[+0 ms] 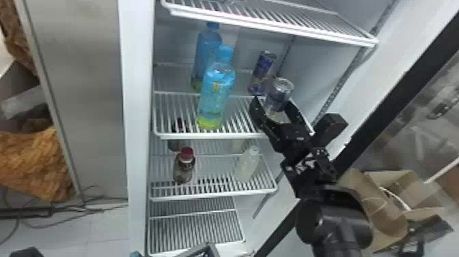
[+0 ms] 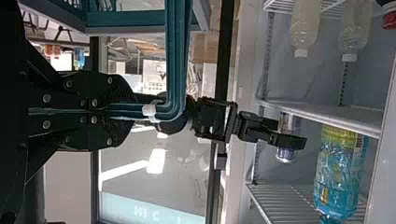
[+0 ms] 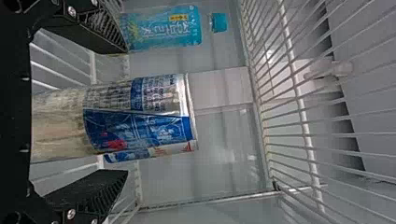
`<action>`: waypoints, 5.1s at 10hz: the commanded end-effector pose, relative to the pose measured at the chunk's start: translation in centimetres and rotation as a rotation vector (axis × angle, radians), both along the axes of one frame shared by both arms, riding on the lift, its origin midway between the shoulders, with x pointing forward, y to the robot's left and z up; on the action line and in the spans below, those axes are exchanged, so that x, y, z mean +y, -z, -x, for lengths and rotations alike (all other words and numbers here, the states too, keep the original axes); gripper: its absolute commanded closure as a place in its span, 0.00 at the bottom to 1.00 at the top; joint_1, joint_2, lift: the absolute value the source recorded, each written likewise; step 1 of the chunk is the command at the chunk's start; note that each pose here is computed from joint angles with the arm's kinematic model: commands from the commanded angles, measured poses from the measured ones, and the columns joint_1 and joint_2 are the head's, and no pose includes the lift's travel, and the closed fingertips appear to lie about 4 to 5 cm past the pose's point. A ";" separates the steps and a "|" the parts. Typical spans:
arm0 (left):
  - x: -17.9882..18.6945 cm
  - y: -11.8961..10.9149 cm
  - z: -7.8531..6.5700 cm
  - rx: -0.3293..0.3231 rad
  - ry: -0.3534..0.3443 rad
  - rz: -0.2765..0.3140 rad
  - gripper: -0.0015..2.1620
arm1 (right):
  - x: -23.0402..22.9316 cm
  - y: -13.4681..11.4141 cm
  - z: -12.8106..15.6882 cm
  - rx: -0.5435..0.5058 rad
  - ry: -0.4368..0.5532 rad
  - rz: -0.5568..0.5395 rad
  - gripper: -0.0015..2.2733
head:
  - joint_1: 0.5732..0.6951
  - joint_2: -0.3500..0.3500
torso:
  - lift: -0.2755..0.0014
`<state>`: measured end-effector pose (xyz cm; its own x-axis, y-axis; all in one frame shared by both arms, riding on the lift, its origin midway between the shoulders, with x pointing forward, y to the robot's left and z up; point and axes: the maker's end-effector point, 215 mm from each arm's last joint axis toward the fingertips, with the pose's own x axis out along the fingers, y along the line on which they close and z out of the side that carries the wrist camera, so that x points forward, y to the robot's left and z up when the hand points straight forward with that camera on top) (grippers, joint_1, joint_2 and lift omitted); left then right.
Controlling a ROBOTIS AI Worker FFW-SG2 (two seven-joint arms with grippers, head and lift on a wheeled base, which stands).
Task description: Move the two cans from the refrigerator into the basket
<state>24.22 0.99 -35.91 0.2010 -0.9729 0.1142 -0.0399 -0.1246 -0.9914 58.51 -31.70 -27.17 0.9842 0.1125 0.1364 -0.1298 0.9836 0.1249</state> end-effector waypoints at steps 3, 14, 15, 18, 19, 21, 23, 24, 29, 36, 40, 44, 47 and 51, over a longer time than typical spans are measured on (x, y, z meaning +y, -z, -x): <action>0.0 0.0 0.0 0.000 0.000 -0.002 0.55 | 0.4 0.2 -1.2 0.017 -0.004 -0.005 0.07 | 1.00 0.00 | 0.87; 0.0 0.1 -0.1 0.002 -0.005 -0.002 0.55 | 0.2 -3.5 4.2 -0.031 -0.007 0.035 0.46 | 1.00 0.00 | 0.87; 0.0 0.1 -0.1 0.002 -0.005 -0.002 0.55 | 0.7 -3.7 5.3 -0.028 -0.021 0.025 0.46 | 1.00 0.00 | 0.87; 0.0 0.2 0.0 0.003 0.000 -0.003 0.55 | 2.6 -3.6 9.4 -0.001 -0.064 -0.004 0.46 | 1.00 0.00 | 0.87; 0.0 0.2 0.1 0.006 0.000 -0.005 0.55 | 3.5 -3.3 10.8 0.023 -0.085 -0.017 0.46 | 1.00 0.00 | 0.87; 0.0 0.3 0.0 0.005 -0.002 -0.005 0.55 | 5.4 -2.7 13.6 0.061 -0.125 -0.045 0.46 | 1.00 0.00 | 0.87; -0.1 0.2 0.0 0.003 0.000 -0.004 0.55 | 7.4 -1.9 16.4 0.121 -0.174 -0.081 0.46 | 1.00 0.00 | 0.87; 0.0 0.2 0.0 0.003 0.001 -0.006 0.55 | 8.5 -1.8 17.7 0.148 -0.200 -0.084 0.46 | 1.00 0.00 | 0.87; 0.2 0.2 -0.3 -0.001 -0.008 -0.008 0.55 | 13.2 2.3 22.6 0.341 -0.352 -0.110 0.46 | 1.00 0.00 | 0.87; 0.6 -0.1 -1.2 -0.018 -0.022 -0.013 0.55 | 17.7 8.5 29.3 0.660 -0.605 -0.131 0.46 | 1.00 0.10 | 0.87; 0.7 -0.3 -1.6 -0.027 -0.028 -0.014 0.55 | 19.2 11.2 31.7 0.800 -0.749 -0.159 0.46 | 1.00 0.14 | 0.87; 0.7 -0.3 -1.8 -0.031 -0.031 -0.014 0.55 | 21.1 12.7 32.4 0.858 -0.851 -0.199 0.37 | 1.00 0.18 | 0.87; 0.7 -0.3 -1.8 -0.031 -0.031 -0.014 0.55 | 21.3 12.7 32.3 0.863 -0.872 -0.196 0.10 | 1.00 0.21 | 0.87; 0.7 -0.4 -1.8 -0.031 -0.031 -0.012 0.55 | 15.9 10.7 28.2 0.745 -0.720 -0.106 0.05 | 1.00 0.17 | 0.87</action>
<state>25.98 1.67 -35.52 0.2274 -0.9676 0.1097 -0.0058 -0.1140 -0.9935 29.54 -14.79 -38.55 0.4968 0.7480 -0.4401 -0.5345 0.6632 0.5238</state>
